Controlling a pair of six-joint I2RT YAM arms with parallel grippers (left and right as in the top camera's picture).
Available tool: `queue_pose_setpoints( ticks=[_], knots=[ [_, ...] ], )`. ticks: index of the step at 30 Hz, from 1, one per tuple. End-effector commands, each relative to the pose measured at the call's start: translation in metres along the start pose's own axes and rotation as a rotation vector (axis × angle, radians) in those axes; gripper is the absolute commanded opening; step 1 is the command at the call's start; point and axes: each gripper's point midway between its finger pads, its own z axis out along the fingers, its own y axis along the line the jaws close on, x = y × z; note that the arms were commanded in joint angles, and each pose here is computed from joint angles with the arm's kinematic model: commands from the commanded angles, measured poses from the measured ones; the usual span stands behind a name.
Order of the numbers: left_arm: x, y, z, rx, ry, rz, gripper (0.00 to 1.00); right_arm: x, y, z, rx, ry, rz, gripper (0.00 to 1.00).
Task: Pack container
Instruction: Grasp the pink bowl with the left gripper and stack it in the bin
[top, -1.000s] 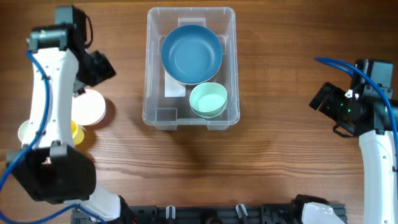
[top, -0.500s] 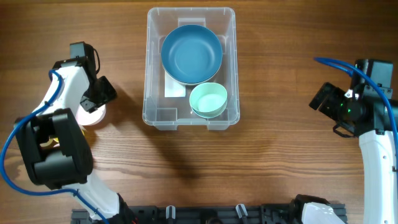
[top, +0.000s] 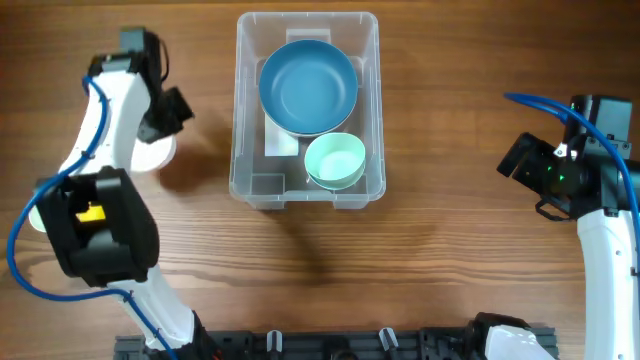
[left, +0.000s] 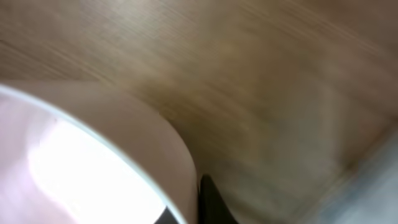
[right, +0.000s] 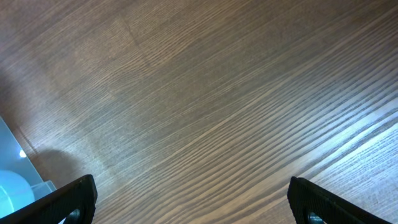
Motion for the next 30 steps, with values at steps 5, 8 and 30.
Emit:
queue_pose_setpoints(
  ticks=[5,8,30],
  knots=[
    [0.055,-0.115,-0.155,0.19,-0.187,0.328,0.04,0.002,0.002,0.001,-0.017,0.009,-0.007,1.0],
    [0.11,-0.157,-0.176,0.246,-0.19,0.486,0.04,0.002,0.002,0.001,-0.017,0.009,-0.007,1.0],
    [0.221,-0.267,-0.117,0.344,-0.017,0.742,0.88,0.002,0.003,0.001,-0.024,0.012,-0.008,1.0]
  ],
)
